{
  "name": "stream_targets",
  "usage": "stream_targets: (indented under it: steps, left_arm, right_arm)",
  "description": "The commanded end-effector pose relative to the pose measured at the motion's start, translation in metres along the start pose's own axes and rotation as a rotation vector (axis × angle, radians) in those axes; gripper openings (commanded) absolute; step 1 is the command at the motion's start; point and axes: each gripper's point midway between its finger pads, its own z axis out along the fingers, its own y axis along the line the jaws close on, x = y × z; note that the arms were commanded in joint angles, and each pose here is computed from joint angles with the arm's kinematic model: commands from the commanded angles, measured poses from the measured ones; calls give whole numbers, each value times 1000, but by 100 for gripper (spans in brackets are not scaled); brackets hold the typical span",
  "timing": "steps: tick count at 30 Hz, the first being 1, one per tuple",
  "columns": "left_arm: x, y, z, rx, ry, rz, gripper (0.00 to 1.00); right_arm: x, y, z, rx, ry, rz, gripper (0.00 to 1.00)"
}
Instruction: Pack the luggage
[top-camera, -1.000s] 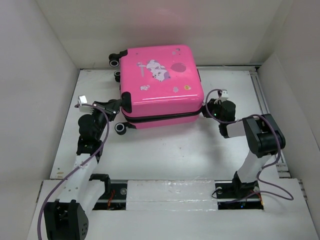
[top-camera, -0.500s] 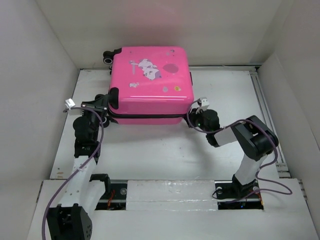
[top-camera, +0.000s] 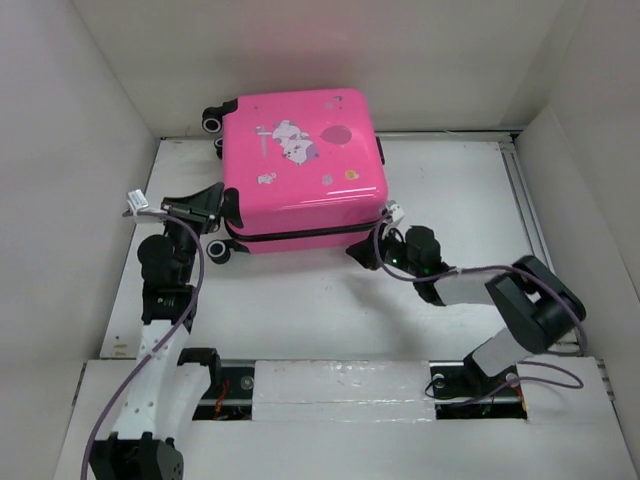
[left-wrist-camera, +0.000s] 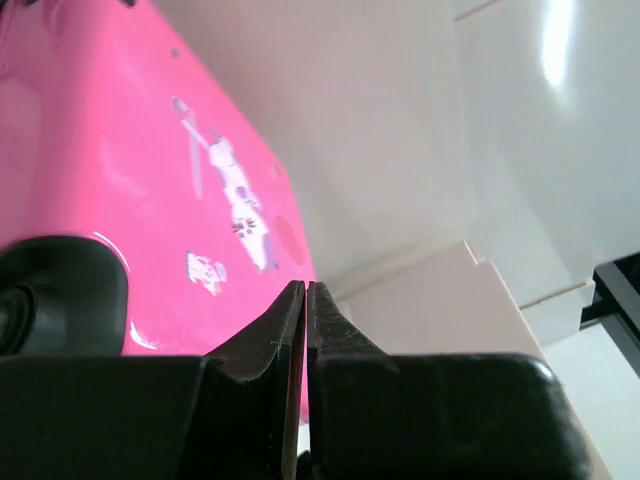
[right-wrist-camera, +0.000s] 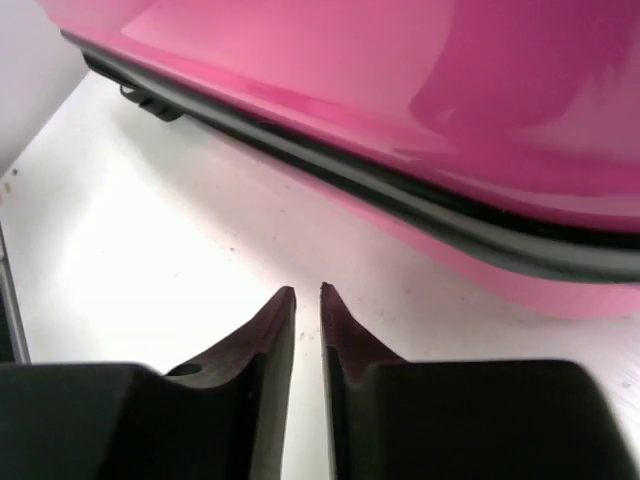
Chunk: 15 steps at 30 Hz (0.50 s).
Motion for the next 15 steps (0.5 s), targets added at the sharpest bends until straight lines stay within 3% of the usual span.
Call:
stream_targets:
  steps: [1, 5, 10, 11, 12, 15]
  left_arm:
    - [-8, -17, -11, 47, -32, 87, 0]
    - [8, 31, -17, -60, -5, 102, 0]
    - [19, 45, -20, -73, 41, 152, 1]
    - [16, 37, -22, -56, 33, 174, 6]
    - [13, 22, -23, -17, 25, 200, 18]
    - [17, -30, -32, 145, 49, 287, 26]
  right_arm:
    - [-20, 14, -16, 3, -38, -119, 25]
    - [-35, 3, -42, 97, -75, -168, 28]
    - [-64, -45, -66, 330, -130, -139, 32]
    - [-70, -53, -70, 355, -140, -118, 32]
    - [-79, -61, -73, 378, -165, -93, 29]
    - [-98, -92, -75, 422, -185, -38, 17]
